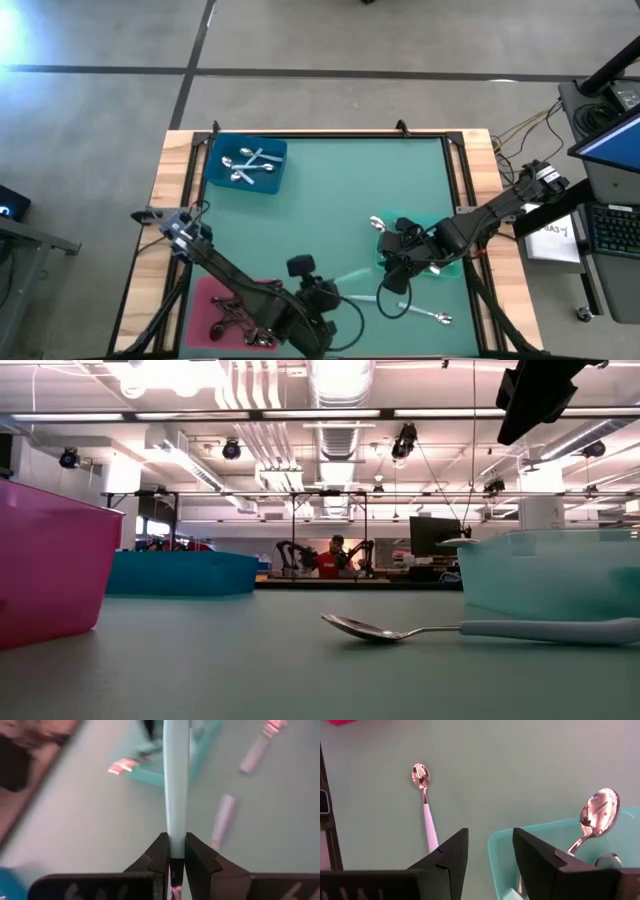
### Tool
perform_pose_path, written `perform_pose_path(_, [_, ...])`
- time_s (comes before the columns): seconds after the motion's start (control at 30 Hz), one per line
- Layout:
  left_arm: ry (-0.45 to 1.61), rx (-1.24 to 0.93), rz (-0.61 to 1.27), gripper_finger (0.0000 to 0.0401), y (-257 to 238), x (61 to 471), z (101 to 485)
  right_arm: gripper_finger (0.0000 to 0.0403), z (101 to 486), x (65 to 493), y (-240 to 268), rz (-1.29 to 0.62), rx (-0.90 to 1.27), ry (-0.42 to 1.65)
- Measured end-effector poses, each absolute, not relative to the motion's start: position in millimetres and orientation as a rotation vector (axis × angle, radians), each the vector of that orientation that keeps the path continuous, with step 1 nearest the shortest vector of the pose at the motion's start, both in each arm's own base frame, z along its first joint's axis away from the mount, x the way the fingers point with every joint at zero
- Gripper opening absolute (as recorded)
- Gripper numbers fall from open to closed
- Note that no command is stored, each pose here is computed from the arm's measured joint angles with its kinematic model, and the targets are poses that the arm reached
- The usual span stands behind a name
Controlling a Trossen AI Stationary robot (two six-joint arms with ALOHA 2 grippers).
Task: Sort silverware by color (type)
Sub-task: Put the green spoon into the green bin
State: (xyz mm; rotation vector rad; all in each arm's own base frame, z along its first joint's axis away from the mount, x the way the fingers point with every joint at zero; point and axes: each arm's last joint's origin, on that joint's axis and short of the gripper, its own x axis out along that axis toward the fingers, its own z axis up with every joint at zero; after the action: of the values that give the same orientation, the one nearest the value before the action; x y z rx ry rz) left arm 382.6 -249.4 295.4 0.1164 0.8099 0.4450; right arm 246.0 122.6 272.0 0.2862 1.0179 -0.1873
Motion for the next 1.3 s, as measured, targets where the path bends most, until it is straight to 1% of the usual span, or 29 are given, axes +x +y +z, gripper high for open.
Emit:
perform_pose_path(0.17, [0.701, 0.141, 0.560, 0.0021, -239.4, 376.2, 309.1, 0.0146, 272.2, 246.3, 122.9, -0.178, 0.277, 1.016])
perform_pose_path(0.27, [0.653, 0.169, 0.614, 0.0022, -235.2, 374.0, 314.0, 0.0146, 272.8, 247.3, 123.6, -0.169, 0.287, 1.007])
perform_pose_path(0.37, [0.607, 0.151, 0.698, 0.0024, -229.8, 369.6, 314.7, 0.0146, 272.0, 245.8, 123.3, -0.164, 0.280, 1.028])
perform_pose_path(0.47, [0.569, 0.109, 0.789, 0.0021, -225.2, 364.2, 303.6, 0.0141, 269.1, 239.4, 120.8, -0.218, 0.217, 1.066])
perform_pose_path(0.57, [0.560, 0.089, 0.846, 0.0021, -222.1, 360.1, 288.9, 0.0131, 269.2, 230.1, 118.3, -0.276, 0.106, 1.047])
perform_pose_path(0.63, [0.562, 0.085, 0.861, 0.0022, -221.5, 359.3, 280.4, 0.0122, 269.3, 227.5, 116.7, -0.267, 0.086, 1.006])
perform_pose_path(0.73, [0.577, 0.097, 0.871, 0.0022, -219.0, 360.3, 271.4, 0.0109, 263.2, 233.0, 118.2, -0.196, 0.097, 0.888])
perform_pose_path(0.9, [0.572, 0.097, 0.904, 0.0022, -209.7, 365.8, 260.7, 0.0094, 251.1, 251.2, 124.9, -0.052, 0.126, 0.587])
perform_pose_path(1.0, [0.538, 0.068, 0.926, 0.0022, -204.9, 364.9, 261.7, 0.0092, 245.8, 258.1, 123.4, -0.017, 0.162, 0.418])
perform_pose_path(1.1, [0.510, 0.055, 0.927, 0.0022, -205.2, 364.5, 264.2, 0.0098, 241.4, 260.8, 116.4, -0.017, 0.186, 0.298])
perform_pose_path(1.3, [0.418, -0.010, 0.921, 0.0022, -209.5, 371.5, 255.3, 0.0128, 243.7, 266.0, 96.6, -0.072, 0.248, 0.106])
